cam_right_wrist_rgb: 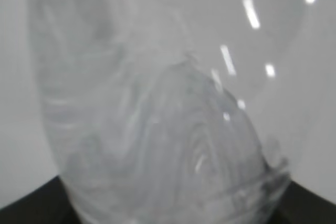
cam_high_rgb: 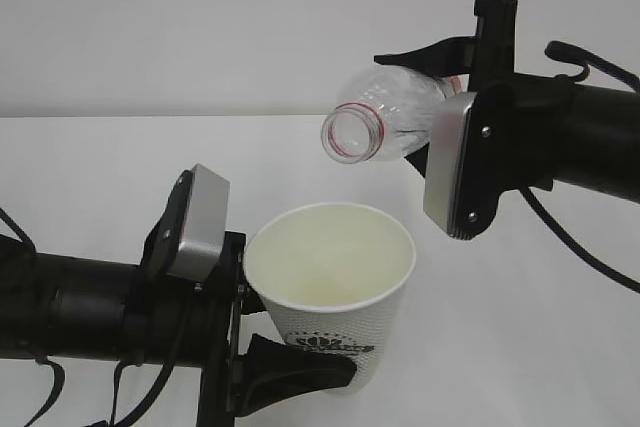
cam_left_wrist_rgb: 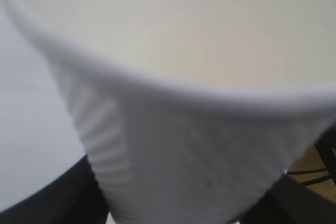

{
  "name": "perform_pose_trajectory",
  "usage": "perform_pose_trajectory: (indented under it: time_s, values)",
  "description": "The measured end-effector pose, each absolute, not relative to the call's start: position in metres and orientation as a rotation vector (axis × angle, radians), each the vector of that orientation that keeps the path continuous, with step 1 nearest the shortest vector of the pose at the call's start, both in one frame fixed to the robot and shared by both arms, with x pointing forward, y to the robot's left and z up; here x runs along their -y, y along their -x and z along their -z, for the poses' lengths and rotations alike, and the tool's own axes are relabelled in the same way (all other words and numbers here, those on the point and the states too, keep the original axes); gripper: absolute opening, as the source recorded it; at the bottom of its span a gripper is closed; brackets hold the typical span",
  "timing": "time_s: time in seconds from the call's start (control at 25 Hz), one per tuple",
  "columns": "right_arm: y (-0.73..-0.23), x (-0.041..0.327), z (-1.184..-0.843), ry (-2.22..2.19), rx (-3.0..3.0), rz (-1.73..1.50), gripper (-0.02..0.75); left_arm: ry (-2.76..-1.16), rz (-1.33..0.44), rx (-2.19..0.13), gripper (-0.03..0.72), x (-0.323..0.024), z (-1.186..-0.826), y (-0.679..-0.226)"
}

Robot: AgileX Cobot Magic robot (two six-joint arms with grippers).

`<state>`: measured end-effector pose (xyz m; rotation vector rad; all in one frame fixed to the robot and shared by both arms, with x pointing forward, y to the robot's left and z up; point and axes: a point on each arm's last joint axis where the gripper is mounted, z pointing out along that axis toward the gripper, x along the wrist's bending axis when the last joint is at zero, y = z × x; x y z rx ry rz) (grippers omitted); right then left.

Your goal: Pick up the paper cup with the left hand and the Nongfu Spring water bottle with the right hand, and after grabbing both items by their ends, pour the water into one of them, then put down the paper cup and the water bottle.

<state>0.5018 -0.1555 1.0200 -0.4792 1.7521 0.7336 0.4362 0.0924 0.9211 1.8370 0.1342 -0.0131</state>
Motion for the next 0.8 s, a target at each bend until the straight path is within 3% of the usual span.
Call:
perform_pose_trajectory:
  time_s: [0.8]
  values:
    - [-0.5036, 0.1554, -1.0294, 0.488, -1.631, -0.71, 0.452, -1.82, 0.039, -0.092, 0.465, -0.0917, -0.9228, -0.4326]
